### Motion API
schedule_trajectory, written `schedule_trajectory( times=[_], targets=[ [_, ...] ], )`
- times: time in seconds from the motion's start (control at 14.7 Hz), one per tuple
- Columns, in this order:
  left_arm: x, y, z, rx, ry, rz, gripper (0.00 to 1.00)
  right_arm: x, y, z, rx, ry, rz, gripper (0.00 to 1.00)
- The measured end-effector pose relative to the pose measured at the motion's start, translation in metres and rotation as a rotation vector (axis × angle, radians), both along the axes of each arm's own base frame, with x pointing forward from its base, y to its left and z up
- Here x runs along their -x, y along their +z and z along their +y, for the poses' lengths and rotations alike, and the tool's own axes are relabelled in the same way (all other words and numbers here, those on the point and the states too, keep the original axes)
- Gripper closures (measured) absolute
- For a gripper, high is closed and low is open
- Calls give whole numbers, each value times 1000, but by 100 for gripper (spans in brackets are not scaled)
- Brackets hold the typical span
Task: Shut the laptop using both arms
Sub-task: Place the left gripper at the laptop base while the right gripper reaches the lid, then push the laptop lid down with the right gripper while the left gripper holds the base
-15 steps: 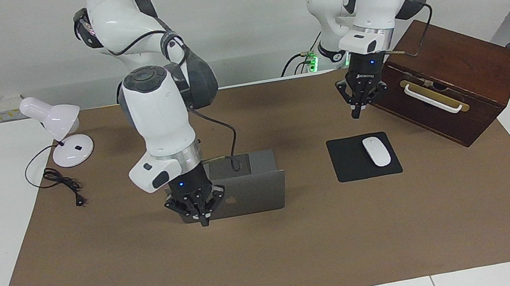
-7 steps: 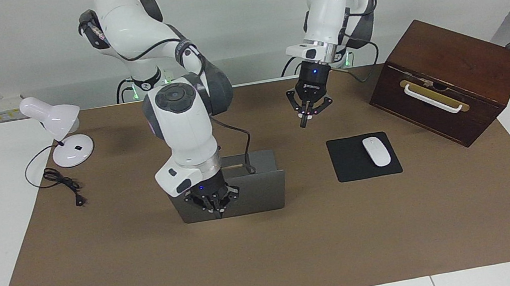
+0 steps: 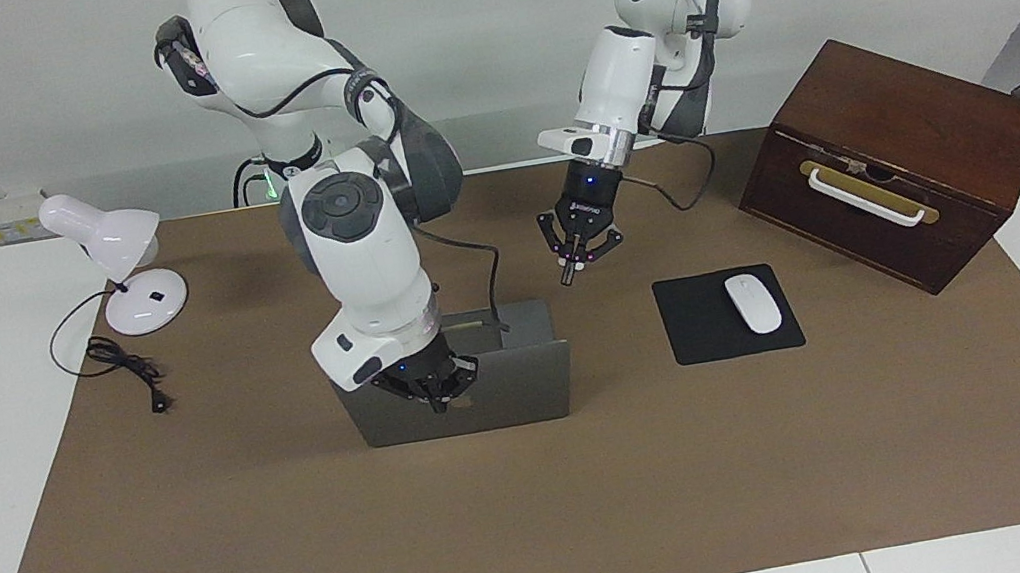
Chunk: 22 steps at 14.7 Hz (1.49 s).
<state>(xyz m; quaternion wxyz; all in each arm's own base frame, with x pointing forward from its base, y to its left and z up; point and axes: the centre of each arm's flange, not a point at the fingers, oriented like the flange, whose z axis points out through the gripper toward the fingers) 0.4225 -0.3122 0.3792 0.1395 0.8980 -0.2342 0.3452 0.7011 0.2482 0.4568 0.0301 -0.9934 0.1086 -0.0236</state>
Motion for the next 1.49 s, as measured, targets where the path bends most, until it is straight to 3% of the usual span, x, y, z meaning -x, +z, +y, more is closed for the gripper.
schedule_trajectory(
  times=[0.34,0.75,1.49],
  targets=[
    [-1,-12,-2,-11,-17,-14,99,7,-4,-1,-24,-8,77,99],
    [2,-60,-11,-7,-35,-39,99,11,-15,-19,-46,-37,163,99],
    [11,-101,-25,-39,-75,-15,99,23,-56,-19,-26,-38,259,99]
  ],
)
